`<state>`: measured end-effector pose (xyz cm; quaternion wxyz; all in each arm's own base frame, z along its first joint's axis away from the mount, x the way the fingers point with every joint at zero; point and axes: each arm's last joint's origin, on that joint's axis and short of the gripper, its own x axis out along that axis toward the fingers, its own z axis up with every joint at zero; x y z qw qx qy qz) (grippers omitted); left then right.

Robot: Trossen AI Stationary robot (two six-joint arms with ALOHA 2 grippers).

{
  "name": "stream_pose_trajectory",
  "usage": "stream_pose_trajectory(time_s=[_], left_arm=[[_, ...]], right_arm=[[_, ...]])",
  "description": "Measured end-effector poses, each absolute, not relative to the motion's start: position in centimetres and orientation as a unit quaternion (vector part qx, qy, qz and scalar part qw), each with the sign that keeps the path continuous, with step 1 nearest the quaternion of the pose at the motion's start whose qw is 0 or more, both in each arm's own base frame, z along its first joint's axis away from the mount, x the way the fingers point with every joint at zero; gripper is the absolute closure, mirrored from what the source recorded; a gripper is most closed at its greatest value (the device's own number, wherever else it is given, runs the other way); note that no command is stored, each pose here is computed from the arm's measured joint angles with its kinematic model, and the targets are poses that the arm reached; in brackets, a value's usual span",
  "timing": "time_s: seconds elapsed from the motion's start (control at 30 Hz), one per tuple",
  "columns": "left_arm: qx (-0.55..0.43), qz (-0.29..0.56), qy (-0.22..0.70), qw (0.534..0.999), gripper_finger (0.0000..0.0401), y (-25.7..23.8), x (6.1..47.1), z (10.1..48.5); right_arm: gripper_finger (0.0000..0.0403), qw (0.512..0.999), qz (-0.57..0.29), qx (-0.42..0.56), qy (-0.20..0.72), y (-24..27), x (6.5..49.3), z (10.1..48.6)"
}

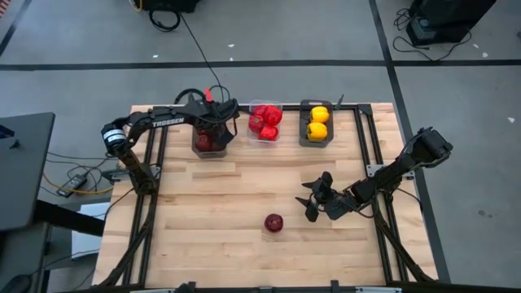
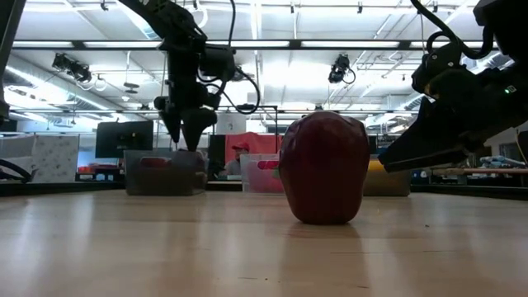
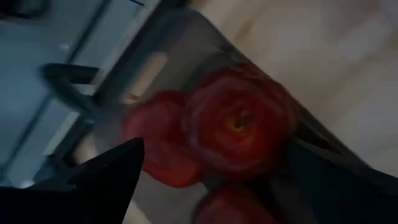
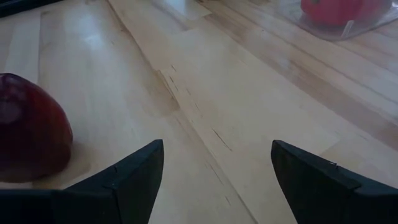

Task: Sort produce into baskets
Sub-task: Put the left apple into the left black transparent bin, then put the apple into the left black transparent bin

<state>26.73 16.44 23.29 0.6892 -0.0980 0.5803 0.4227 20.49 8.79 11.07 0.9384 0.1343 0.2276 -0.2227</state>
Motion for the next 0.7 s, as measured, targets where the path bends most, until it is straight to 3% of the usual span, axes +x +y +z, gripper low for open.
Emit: stream_pose_trajectory(time_s=[0.2,0.3,0.5,0.7], left_arm=[[-0.086,0.475,0.577,0.659,0.0003,16.4,26.4,24.1],[-0.073,0.467,0.572,0.67,0.0003,15.3,26.8,25.6],[-0.048,0.411,0.525,0.744,0.0006,10.2,27.7,29.5],[-0.042,0.289,0.458,0.839,0.0007,1.6,30.6,30.3]], right_arm=[[0.0095,0.939,-0.222,0.132,0.228,8.8,20.5,11.1],[0.0095,0.939,-0.222,0.132,0.228,8.8,20.5,11.1],[0.0095,0.937,-0.219,0.148,0.23,8.9,20.4,11.0],[0.0095,0.937,-0.201,0.165,0.233,9.7,20.1,11.0]])
